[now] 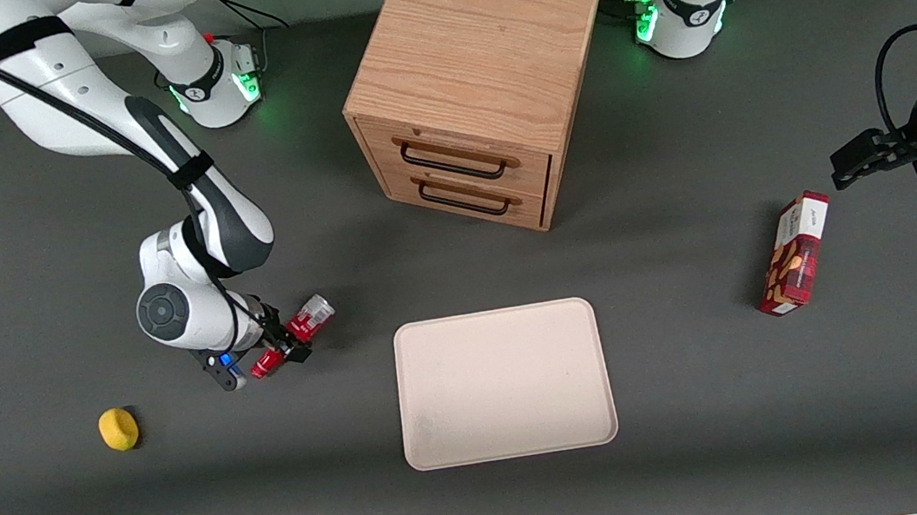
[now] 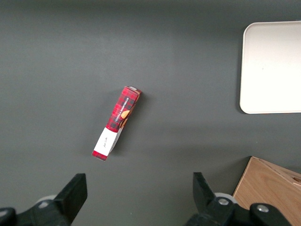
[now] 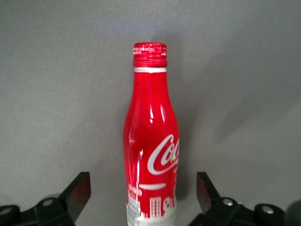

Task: Place coke bottle on tray
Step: 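Close the right gripper around the bottle's body below the cap, then lift the bottle and carry it with the right gripper over the white tray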

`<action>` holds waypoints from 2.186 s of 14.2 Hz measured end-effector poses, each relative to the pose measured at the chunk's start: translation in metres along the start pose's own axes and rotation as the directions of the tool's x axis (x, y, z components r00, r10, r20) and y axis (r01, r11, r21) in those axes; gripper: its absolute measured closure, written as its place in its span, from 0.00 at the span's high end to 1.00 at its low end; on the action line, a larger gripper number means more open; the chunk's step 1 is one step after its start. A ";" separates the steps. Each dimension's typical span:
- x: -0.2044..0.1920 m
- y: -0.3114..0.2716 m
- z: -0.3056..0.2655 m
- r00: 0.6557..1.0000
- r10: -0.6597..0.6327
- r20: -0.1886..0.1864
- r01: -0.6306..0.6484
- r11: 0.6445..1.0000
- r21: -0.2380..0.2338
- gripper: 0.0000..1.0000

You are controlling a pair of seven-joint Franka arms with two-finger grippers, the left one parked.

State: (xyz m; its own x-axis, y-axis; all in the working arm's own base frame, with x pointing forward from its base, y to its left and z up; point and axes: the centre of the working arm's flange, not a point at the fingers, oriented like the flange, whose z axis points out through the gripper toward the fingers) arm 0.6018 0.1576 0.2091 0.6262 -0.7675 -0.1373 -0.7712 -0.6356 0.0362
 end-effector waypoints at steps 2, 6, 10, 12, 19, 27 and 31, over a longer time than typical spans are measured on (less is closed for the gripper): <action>0.000 0.002 0.013 1.000 0.002 -0.003 -0.002 1.000 0.011 1.00; 0.002 0.004 0.030 1.000 0.007 -0.003 -0.006 1.000 0.015 1.00; 0.004 0.006 0.040 1.000 0.001 -0.002 -0.001 1.000 0.005 0.78; 0.004 0.006 0.040 1.000 -0.005 -0.006 0.005 1.000 0.004 0.55; 0.005 -0.019 -0.029 0.999 -0.031 0.007 0.032 0.999 -0.038 0.52; -0.055 -0.070 -0.172 0.921 -0.385 0.056 0.386 0.922 -0.022 0.52; -0.092 -0.101 -0.163 0.777 -0.625 0.079 0.624 0.781 0.035 0.52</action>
State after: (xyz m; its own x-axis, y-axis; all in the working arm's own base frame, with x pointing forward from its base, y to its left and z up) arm 0.6410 0.2785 0.3798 0.9592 -0.1926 -0.2072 -0.2151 -0.9723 -0.0918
